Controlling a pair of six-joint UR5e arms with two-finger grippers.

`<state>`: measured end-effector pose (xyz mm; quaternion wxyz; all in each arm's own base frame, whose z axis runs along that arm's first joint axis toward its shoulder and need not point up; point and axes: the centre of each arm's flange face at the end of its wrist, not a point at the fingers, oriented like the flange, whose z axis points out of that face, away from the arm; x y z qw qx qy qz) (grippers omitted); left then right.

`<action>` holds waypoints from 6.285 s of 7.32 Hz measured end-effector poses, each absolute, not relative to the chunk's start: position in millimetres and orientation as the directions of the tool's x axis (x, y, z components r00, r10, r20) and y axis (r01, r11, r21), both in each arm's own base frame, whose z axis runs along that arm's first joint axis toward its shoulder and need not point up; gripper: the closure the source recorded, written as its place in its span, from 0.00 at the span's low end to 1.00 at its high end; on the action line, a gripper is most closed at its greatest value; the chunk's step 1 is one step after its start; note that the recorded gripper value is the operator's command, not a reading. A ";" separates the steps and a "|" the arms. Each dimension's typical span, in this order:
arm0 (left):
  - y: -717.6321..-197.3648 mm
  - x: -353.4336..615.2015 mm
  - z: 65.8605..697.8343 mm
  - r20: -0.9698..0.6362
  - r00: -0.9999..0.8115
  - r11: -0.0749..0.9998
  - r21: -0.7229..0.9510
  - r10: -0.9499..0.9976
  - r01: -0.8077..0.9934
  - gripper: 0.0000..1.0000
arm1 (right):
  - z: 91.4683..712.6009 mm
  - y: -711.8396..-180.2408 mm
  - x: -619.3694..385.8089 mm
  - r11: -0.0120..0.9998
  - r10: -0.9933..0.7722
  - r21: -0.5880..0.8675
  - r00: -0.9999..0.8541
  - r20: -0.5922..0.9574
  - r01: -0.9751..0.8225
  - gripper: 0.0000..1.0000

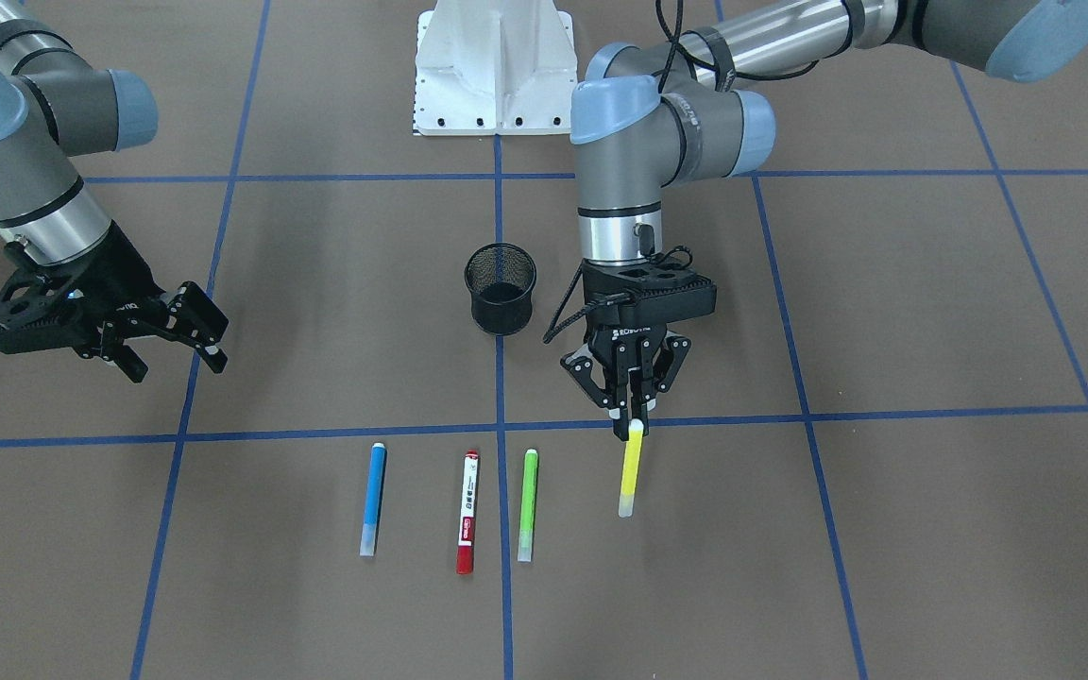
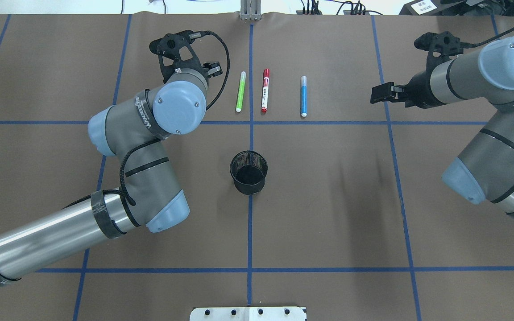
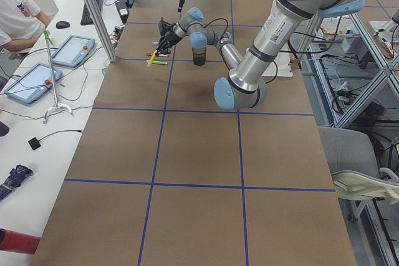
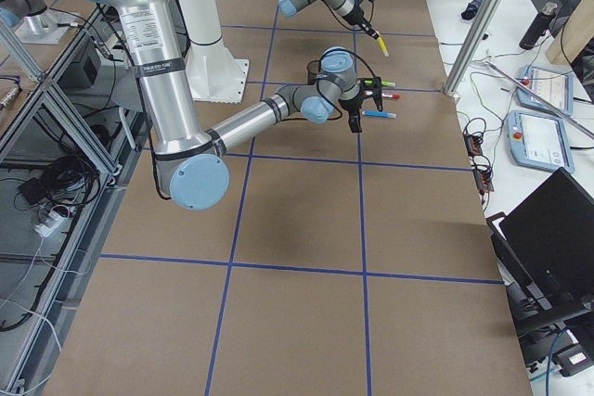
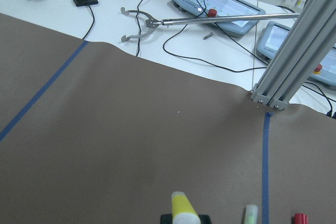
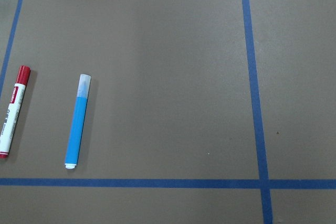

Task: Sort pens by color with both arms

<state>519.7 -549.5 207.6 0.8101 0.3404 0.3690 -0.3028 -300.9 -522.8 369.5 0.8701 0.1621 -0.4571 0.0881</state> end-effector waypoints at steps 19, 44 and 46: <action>-558.4 300.3 314.0 -0.572 0.805 0.883 0.447 0.159 0.144 0.01 | 417.0 -571.4 -224.3 0.937 -0.063 0.263 0.632 0.772 -0.228 0.01; -484.1 55.6 562.8 -0.727 0.671 0.989 0.126 0.143 -0.074 0.00 | 577.2 -559.4 -21.5 0.972 -0.230 0.199 0.711 0.665 0.128 0.01; -483.5 54.5 564.0 -0.725 0.675 0.990 0.125 0.141 -0.072 0.00 | 574.9 -555.7 -22.5 0.974 -0.223 0.193 0.685 0.694 0.121 0.01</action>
